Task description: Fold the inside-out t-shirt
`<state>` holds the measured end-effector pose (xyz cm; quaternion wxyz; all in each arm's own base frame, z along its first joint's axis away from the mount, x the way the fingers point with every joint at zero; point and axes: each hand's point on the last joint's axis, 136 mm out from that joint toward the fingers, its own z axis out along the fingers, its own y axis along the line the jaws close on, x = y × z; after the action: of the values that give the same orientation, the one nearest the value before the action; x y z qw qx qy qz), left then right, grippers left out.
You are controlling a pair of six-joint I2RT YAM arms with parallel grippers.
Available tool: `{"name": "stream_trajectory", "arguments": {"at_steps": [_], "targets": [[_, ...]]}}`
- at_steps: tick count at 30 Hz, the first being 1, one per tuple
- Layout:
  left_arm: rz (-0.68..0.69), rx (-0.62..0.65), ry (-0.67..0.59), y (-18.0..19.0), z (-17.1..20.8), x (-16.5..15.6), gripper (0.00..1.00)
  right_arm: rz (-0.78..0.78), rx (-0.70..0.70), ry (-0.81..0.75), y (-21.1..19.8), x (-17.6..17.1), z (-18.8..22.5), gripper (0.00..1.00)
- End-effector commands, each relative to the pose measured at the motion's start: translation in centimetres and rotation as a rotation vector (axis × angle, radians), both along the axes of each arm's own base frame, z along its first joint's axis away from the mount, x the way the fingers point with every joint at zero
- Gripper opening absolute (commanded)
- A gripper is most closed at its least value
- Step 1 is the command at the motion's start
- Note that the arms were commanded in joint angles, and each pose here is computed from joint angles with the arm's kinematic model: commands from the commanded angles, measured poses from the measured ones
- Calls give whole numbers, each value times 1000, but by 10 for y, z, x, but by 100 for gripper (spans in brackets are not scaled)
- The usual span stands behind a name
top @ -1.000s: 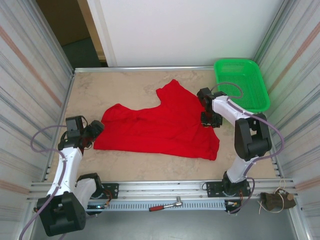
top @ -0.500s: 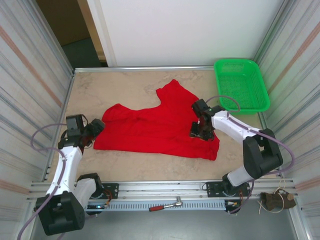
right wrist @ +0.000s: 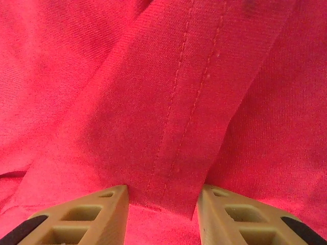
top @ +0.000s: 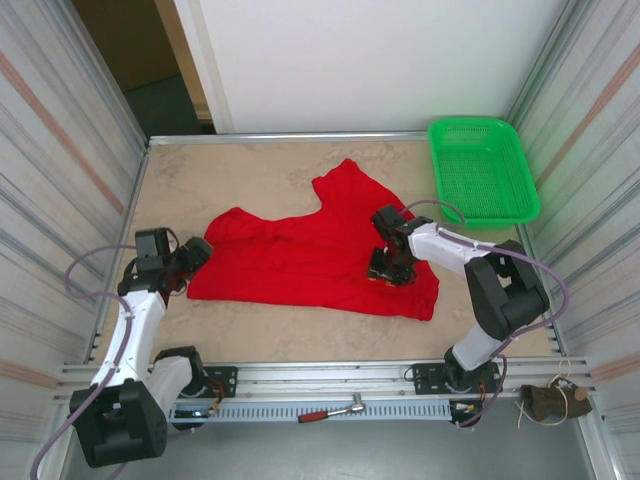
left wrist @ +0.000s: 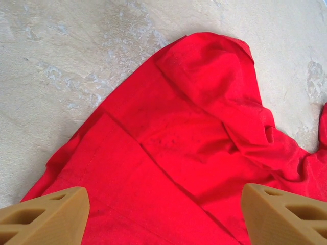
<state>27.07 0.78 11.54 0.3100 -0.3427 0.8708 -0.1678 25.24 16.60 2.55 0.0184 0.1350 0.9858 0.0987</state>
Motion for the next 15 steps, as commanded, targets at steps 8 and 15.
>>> {"name": "stream_trajectory", "arguments": {"at_steps": [8,15], "targets": [[-11,4,-44,-1,13,9,79,-8,20,-20,6,11,14,0],[-15,2,-40,-3,11,12,79,12,64,-70,18,40,44,0]]}}
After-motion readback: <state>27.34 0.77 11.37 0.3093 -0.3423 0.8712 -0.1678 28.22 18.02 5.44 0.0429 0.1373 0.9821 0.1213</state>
